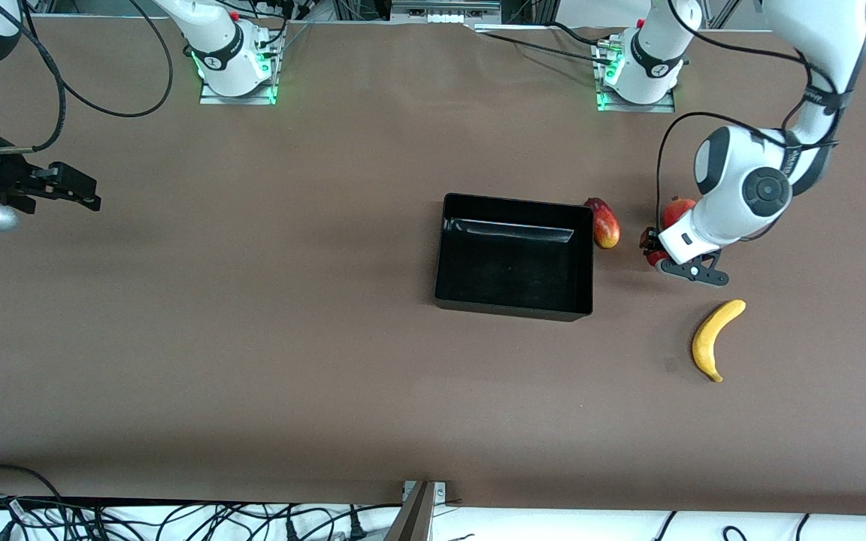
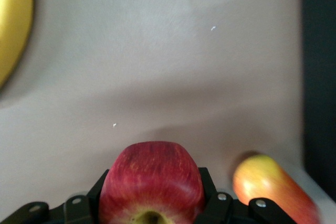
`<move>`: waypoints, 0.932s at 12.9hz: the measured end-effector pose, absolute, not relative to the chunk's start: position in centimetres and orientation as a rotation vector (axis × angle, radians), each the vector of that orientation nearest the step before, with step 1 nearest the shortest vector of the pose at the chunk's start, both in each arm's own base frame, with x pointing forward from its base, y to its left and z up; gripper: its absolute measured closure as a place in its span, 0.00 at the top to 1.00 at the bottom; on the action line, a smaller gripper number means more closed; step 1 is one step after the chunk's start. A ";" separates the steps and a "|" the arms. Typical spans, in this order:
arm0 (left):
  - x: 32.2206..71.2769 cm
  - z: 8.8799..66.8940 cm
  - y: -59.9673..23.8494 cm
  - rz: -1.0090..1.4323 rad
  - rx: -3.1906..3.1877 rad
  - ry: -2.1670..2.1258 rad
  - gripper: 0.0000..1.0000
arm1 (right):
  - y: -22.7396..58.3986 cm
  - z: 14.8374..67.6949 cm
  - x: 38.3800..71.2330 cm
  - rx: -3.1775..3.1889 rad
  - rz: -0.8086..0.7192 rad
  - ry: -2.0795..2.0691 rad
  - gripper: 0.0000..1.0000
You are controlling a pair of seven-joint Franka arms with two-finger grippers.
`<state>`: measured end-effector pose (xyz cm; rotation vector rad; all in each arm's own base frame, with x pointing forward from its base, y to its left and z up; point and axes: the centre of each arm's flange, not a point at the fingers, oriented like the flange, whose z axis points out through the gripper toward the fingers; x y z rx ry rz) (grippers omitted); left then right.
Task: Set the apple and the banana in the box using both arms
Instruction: 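Lift the apple with the left gripper and carry it over the box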
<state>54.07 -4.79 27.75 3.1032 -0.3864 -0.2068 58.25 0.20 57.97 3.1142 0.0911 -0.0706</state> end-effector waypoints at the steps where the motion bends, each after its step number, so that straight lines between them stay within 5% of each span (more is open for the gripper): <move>1: 55.4 31.5 -6.6 -0.254 3.097 -0.415 0.68 | -0.3 58.0 58.2 3.104 -0.071 0.080 1.00; 5: 56.0 39.2 -19.5 -0.232 3.067 -0.327 0.68 | -1.0 58.2 58.2 3.100 -0.065 0.063 1.00; 12: 51.0 30.1 -38.8 -0.248 2.995 0.045 0.68 | 1.9 58.4 58.4 3.098 -0.034 0.146 1.00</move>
